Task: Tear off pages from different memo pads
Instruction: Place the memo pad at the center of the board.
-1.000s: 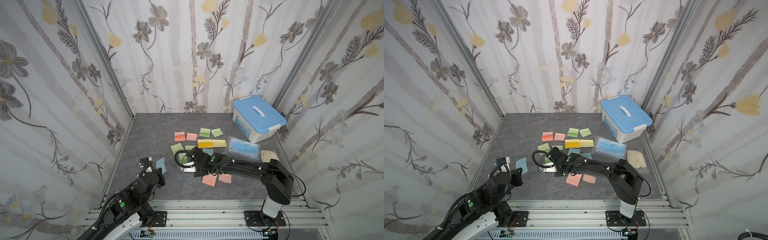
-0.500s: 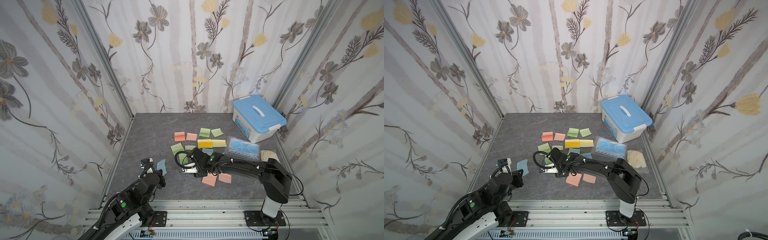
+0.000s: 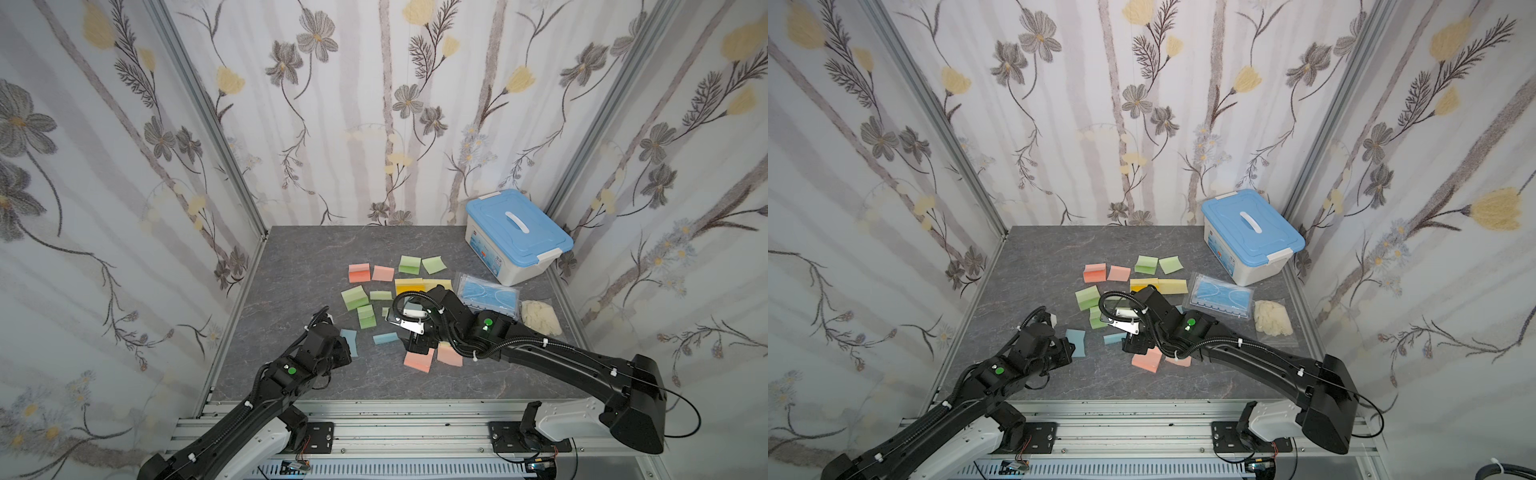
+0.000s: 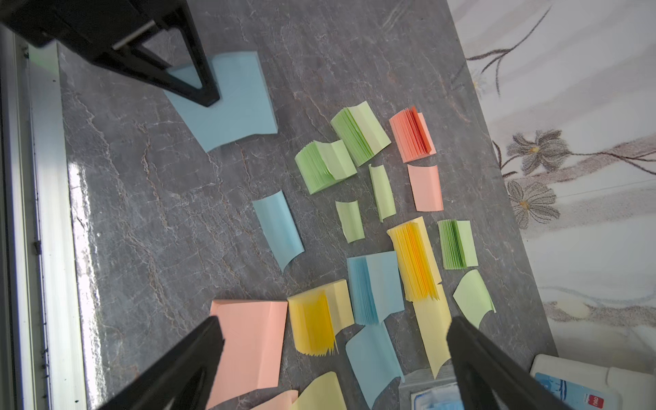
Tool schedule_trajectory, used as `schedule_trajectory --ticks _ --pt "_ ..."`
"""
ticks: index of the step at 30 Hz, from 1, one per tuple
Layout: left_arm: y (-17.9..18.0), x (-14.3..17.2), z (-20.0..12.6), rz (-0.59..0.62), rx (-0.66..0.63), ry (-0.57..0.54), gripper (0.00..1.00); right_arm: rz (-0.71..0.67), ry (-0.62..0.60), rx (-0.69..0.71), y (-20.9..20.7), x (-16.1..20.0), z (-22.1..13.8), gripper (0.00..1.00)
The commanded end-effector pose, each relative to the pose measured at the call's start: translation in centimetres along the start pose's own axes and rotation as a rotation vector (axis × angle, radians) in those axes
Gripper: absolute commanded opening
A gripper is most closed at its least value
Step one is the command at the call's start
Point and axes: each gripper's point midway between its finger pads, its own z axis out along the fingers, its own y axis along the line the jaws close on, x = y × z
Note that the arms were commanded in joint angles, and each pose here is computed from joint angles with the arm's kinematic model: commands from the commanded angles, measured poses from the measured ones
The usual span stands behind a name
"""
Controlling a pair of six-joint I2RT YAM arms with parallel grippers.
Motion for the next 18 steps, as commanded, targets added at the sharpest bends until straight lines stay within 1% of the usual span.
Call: schedule_trajectory --ticks 1,4,8,10,13,14,16,17,18 --pt "-3.2 -0.5 0.7 -0.075 0.193 0.031 0.01 0.137 -0.126 0.113 -2.2 -1.2 -1.7 1.00" --pt "-2.9 -0.5 1.4 -0.114 0.195 0.048 0.01 0.213 -0.182 0.171 -2.9 0.1 -2.8 1.00" --pt "-2.4 -0.2 2.2 -0.149 0.184 0.067 0.03 0.288 -0.197 0.226 -3.9 1.4 -3.5 1.00" --pt "-2.2 0.1 2.6 -0.160 0.176 0.084 0.03 0.315 -0.197 0.227 -4.0 1.9 -3.5 1.00" --pt "-1.3 0.4 3.2 -0.158 0.119 0.100 0.05 0.335 -0.198 0.216 -3.8 2.1 -3.4 1.00" --pt "-0.7 0.4 3.3 -0.153 0.088 0.098 0.14 0.342 -0.201 0.212 -3.7 2.1 -3.4 1.00" --pt "0.4 0.3 3.1 -0.135 0.024 0.084 0.48 0.351 -0.208 0.210 -3.7 2.1 -3.6 1.00" --pt "0.8 0.0 2.6 -0.115 -0.014 0.073 0.61 0.355 -0.211 0.213 -3.7 2.1 -3.7 1.00" --pt "1.2 -0.3 2.0 -0.093 -0.049 0.060 0.68 0.358 -0.215 0.213 -3.7 2.1 -3.8 1.00"
